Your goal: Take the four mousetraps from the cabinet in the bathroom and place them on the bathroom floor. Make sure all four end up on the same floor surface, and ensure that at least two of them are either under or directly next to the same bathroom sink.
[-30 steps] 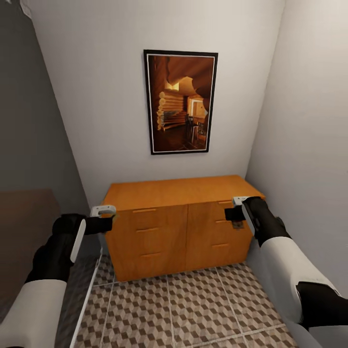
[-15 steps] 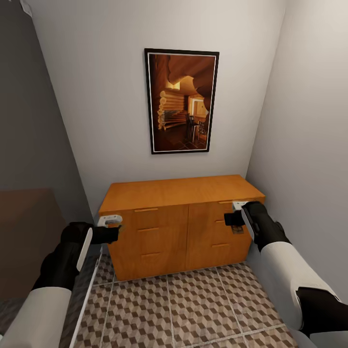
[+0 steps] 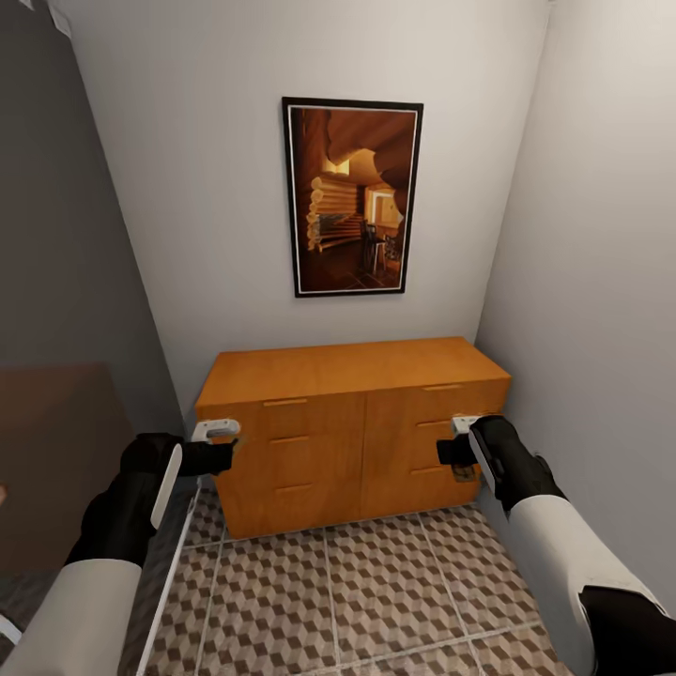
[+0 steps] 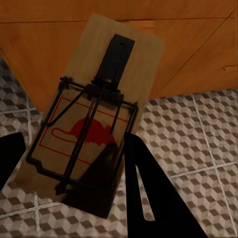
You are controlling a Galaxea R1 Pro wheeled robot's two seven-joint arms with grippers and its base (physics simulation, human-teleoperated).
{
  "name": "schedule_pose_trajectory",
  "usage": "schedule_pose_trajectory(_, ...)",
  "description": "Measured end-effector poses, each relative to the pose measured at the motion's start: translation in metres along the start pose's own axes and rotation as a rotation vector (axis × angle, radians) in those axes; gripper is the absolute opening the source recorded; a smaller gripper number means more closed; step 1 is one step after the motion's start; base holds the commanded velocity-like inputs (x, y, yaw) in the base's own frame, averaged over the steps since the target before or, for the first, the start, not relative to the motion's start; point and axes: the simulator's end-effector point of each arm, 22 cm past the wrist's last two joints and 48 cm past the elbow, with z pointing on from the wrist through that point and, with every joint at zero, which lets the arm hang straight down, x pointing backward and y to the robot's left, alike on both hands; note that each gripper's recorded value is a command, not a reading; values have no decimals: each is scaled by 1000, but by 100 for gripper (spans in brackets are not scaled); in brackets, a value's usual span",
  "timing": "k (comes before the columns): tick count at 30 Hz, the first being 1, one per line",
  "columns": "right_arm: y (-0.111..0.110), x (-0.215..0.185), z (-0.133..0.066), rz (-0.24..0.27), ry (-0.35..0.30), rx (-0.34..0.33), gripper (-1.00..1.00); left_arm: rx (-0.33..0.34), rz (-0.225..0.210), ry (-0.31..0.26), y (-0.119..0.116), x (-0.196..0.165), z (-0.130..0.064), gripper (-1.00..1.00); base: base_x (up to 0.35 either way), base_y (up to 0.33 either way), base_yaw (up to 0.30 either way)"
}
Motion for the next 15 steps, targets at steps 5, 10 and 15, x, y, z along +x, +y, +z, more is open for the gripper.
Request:
schedule_pose_trajectory(5, 0, 19, 7, 1, 28, 0, -100, 0, -1, 0, 0, 0, 0, -100, -269, 0, 0)
schedule_pose_trajectory(10, 0, 39, 13, 1, 56, 1, -100, 1, -1, -1, 0, 0, -1, -100, -60, 0, 0)
schedule_pose_trajectory(15, 0, 45, 15, 1, 64, 1, -100, 2, -1, -1, 0, 0, -1, -100, -45, 0, 0)
